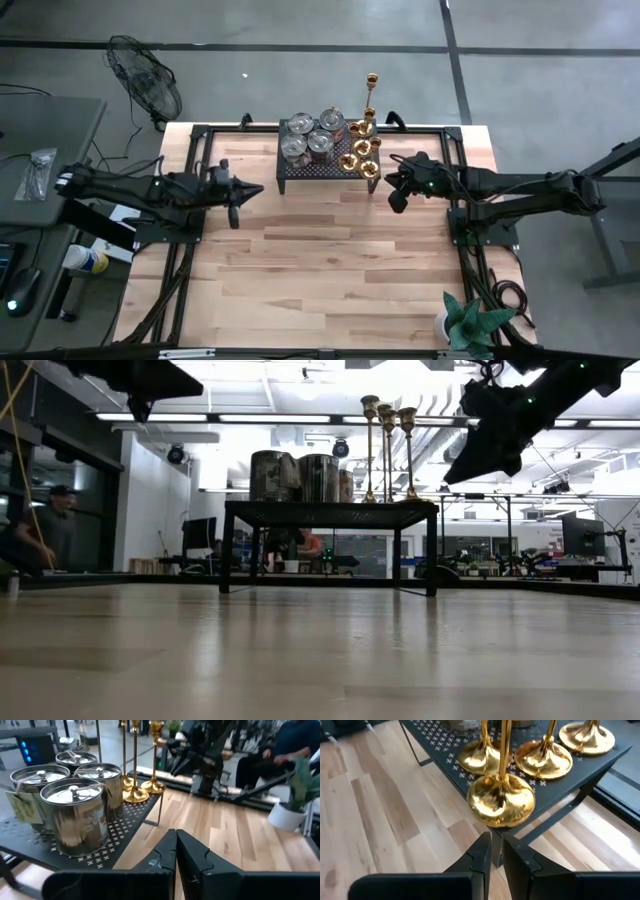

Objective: Pick & Place candle stick holders
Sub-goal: Align the golden candle holder with the golden candle holder on the shelf

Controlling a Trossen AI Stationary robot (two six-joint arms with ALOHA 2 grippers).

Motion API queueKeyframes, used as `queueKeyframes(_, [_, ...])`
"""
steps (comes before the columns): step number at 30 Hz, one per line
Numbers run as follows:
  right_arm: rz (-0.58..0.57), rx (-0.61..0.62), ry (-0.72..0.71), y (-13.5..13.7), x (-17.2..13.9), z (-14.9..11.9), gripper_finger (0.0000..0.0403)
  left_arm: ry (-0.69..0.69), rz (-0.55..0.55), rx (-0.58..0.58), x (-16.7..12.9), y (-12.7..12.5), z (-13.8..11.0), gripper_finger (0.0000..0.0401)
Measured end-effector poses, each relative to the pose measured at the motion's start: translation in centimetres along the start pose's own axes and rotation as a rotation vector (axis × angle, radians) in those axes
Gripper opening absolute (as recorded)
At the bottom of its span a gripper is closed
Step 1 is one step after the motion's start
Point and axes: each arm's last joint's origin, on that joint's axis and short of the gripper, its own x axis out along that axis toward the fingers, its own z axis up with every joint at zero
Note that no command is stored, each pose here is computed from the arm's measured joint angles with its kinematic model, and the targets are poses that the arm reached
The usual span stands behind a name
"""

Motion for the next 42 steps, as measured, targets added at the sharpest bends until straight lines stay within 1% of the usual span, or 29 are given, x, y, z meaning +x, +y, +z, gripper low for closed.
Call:
queueKeyframes(6, [-0.007, 0.006, -0.007, 0.0, 0.0, 0.1, 0.0036, -0.072, -0.018, -0.035, -0.4, 0.6, -1.9, 0.0001])
queueKeyframes(12, [-0.007, 0.009, 0.028, 0.1, 0.8, -0.6, 0.0036, -0.101, -0.017, -0.053, -1.0, 1.3, -3.5, 0.0001])
queueKeyframes(15, [-0.006, 0.022, 0.010, 0.2, 1.4, -0.5, 0.0036, -0.117, -0.022, -0.073, -1.4, 1.6, -4.2, 0.0000])
queueKeyframes(20, [-0.019, 0.019, 0.001, 0.3, 2.0, -0.4, 0.0036, -0.122, -0.068, -0.115, -1.9, 2.1, -5.8, 0.0000])
queueKeyframes(23, [-0.038, 0.023, 0.007, 0.1, 2.2, -0.5, 0.0036, -0.134, -0.074, -0.145, -2.2, 2.4, -6.5, 0.0000])
queueKeyframes(31, [-0.051, 0.033, 0.017, -0.2, 2.9, -0.5, 0.0036, -0.165, -0.080, -0.162, -2.6, 2.7, -7.2, 0.0000])
queueKeyframes(42, [-0.057, 0.014, 0.012, 0.0, 3.7, -0.4, 0.0036, -0.155, -0.076, -0.156, -2.5, 2.8, -7.6, 0.0000])
